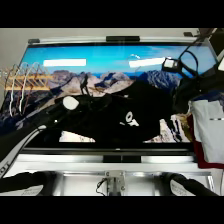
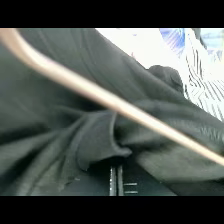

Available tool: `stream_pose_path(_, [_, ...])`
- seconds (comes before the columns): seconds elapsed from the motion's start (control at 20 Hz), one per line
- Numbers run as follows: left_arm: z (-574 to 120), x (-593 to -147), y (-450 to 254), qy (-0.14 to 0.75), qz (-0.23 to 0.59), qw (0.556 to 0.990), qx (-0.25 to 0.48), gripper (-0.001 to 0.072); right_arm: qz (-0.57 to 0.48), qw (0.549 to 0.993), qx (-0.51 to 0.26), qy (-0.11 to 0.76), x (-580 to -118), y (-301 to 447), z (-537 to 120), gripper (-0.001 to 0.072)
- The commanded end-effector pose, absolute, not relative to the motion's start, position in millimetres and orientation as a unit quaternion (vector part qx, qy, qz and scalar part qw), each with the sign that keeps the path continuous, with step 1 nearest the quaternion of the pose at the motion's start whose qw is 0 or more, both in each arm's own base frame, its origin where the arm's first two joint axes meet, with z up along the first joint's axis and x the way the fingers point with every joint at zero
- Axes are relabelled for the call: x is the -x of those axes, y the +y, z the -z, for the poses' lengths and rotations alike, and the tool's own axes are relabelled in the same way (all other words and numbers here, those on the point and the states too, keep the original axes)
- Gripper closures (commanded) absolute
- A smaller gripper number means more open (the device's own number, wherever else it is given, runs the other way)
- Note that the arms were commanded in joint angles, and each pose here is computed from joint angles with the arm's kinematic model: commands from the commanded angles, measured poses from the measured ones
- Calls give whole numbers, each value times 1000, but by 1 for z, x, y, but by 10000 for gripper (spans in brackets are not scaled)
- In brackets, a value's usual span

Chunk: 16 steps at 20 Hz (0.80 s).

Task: Fold the shirts.

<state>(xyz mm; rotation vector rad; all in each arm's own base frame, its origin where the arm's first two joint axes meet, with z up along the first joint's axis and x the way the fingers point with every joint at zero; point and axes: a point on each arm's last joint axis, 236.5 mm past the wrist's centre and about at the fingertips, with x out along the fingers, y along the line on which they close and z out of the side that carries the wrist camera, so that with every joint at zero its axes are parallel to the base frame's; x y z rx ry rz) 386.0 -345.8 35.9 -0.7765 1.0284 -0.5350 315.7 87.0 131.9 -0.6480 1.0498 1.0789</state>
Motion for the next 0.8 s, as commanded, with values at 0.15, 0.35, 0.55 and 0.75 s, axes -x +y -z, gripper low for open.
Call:
stream_pose_path(0.15, [-43, -422, -247, 473, 198, 786, 344, 664, -485, 681, 280, 472, -312, 89, -133, 651])
stream_pose_path(0.35, [-57, -435, -232, 456, 200, 798, 340, 664, -487, 681, 279, 471, -312, 90, -133, 651])
stream_pose_path(0.55, [-117, -456, -238, 402, 237, 821, 329, 664, -489, 677, 271, 478, -309, 91, -129, 652])
stream_pose_path(0.75, [-185, -457, -254, 358, 295, 834, 299, 664, -489, 684, 264, 472, -312, 95, -130, 651])
